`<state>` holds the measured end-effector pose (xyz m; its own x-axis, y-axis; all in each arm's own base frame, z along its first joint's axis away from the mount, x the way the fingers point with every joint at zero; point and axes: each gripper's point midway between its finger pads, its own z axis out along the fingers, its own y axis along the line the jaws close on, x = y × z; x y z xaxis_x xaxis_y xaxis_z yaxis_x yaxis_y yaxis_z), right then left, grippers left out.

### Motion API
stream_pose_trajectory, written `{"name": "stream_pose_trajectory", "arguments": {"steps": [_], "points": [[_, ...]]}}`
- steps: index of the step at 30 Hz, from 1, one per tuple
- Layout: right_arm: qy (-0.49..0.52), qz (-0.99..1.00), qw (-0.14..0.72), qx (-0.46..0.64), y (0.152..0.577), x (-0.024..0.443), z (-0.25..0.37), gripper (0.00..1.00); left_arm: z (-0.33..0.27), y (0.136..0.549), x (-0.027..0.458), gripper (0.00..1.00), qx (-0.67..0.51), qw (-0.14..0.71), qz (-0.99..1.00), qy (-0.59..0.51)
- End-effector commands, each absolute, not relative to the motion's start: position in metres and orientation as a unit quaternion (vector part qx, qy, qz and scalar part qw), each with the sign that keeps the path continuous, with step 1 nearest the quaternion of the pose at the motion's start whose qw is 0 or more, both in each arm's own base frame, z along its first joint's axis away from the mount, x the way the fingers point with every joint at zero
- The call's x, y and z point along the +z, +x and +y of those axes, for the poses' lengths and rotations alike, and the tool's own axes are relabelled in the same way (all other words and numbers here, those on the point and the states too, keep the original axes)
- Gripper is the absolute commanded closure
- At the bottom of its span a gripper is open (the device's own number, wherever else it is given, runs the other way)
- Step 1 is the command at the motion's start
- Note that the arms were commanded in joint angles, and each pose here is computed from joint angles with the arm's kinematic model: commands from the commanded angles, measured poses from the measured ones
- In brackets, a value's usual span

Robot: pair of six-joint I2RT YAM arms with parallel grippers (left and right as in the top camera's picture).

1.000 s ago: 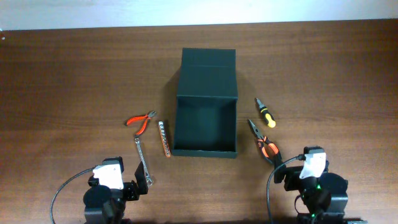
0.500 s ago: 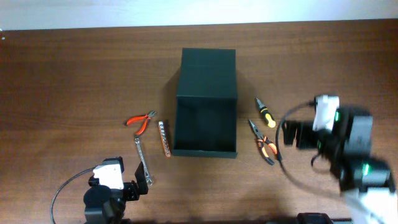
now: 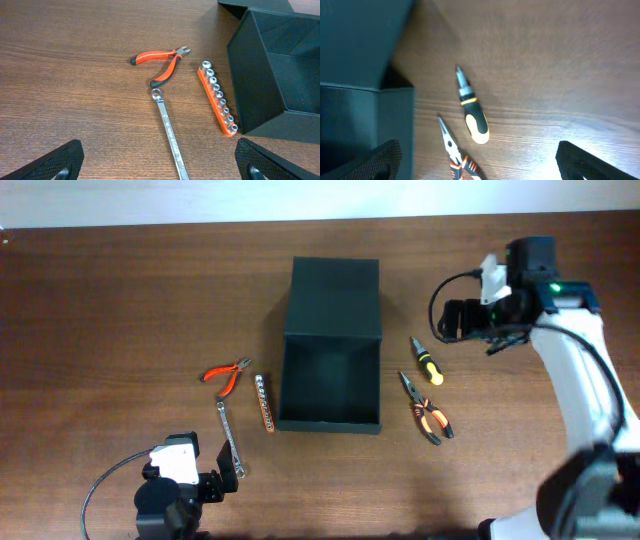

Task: Pack container
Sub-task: 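Move the right gripper over the yellow-black screwdriver and grasp it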

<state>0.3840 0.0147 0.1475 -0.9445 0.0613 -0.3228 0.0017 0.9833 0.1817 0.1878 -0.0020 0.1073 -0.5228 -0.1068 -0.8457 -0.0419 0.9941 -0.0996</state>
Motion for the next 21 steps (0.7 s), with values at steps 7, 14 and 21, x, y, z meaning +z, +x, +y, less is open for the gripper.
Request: {"name": "stream_pose_trajectory", "arguments": {"steps": [7, 14, 21], "points": [[0.010, 0.990, 0.102, 0.102, 0.391, 0.099, 0.026, 0.01, -0.002, 0.188, 0.107, 0.01, -0.028, 0.489, 0.871, -0.035], [-0.052, 0.996, 0.053, 0.054, 0.380, 0.071, 0.027, 0.01, -0.002, 0.188, 0.107, 0.01, -0.028, 0.489, 0.871, -0.035], [-0.114, 0.993, 0.018, 0.003, 0.377, 0.042, 0.038, 0.01, -0.002, 0.188, 0.107, 0.01, -0.028, 0.489, 0.871, -0.035]]}}
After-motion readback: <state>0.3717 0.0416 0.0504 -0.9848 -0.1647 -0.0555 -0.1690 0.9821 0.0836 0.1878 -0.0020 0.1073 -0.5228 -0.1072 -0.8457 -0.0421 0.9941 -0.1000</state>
